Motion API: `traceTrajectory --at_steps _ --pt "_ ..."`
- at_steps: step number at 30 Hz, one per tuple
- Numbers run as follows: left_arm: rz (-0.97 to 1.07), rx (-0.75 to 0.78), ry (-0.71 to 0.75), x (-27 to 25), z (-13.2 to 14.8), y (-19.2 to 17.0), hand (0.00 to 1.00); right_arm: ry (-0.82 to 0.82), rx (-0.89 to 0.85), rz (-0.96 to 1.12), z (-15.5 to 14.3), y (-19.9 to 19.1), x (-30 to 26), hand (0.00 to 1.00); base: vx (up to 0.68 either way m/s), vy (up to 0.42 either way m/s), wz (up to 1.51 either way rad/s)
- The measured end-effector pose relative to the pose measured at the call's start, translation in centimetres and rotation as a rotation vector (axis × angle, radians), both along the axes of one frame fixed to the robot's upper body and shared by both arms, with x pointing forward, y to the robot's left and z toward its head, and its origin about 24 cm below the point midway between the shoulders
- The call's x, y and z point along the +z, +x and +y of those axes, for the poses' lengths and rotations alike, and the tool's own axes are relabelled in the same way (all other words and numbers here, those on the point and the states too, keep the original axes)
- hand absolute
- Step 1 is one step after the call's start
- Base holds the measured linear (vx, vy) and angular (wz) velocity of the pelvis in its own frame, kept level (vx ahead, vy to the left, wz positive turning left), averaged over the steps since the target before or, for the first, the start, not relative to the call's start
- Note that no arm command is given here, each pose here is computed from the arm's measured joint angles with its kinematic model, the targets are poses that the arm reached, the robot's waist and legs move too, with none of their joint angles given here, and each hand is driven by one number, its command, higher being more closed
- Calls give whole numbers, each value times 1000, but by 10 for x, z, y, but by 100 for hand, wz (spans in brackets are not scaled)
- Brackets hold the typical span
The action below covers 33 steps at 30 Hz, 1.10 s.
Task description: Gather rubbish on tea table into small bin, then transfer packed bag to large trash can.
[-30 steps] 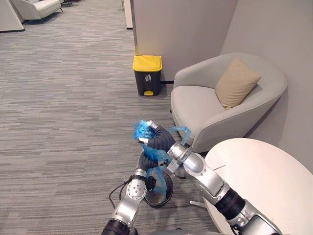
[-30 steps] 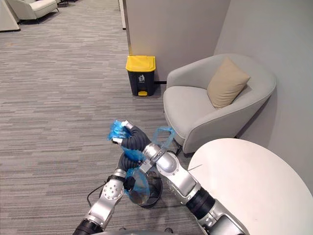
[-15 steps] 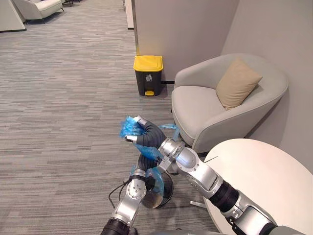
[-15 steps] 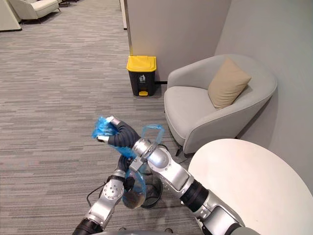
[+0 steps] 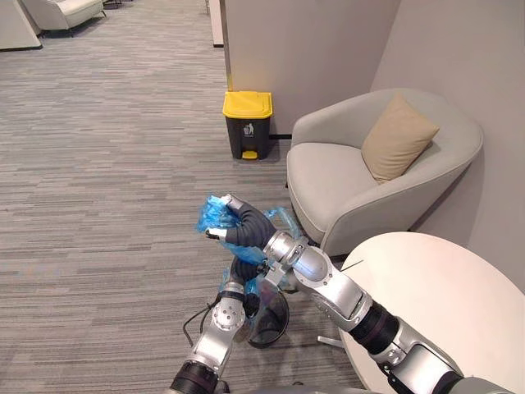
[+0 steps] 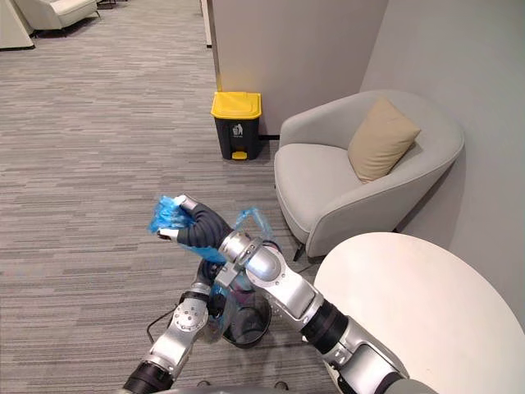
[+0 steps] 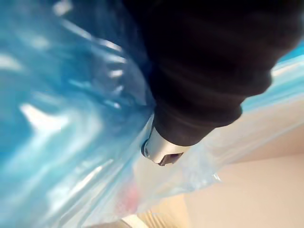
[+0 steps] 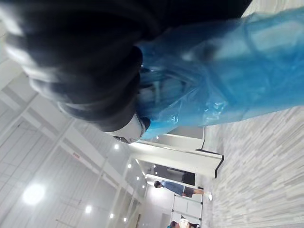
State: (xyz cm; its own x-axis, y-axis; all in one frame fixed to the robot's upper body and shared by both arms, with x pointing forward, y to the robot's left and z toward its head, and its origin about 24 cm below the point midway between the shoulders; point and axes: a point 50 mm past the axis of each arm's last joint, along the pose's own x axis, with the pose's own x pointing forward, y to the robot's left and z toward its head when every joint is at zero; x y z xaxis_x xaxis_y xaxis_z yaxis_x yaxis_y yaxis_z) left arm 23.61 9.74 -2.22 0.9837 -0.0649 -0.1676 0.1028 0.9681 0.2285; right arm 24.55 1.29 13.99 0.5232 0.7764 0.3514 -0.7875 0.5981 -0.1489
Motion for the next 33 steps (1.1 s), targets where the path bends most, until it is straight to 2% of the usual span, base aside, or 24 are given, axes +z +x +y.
traceTrajectory --at_steps 11,18,23,30,33 --pt "62 80 -47 -10 19 -8 100 -88 -136 -31 -24 -2 -26 0 2 5 -2" --pt "61 118 -33 -10 36 -6 100 -319 -259 -151 -56 3 -43 0 0 0 0" --pt "78 169 -15 -15 51 -11 100 -467 -393 -183 -91 7 -57 0 0 0 0" --pt "119 280 -7 -23 78 -26 100 -442 -603 -72 -133 1 -73 0 0 0 0" --pt "153 344 -1 -30 92 -38 100 -383 -762 -10 -157 -2 -76 0 0 0 0"
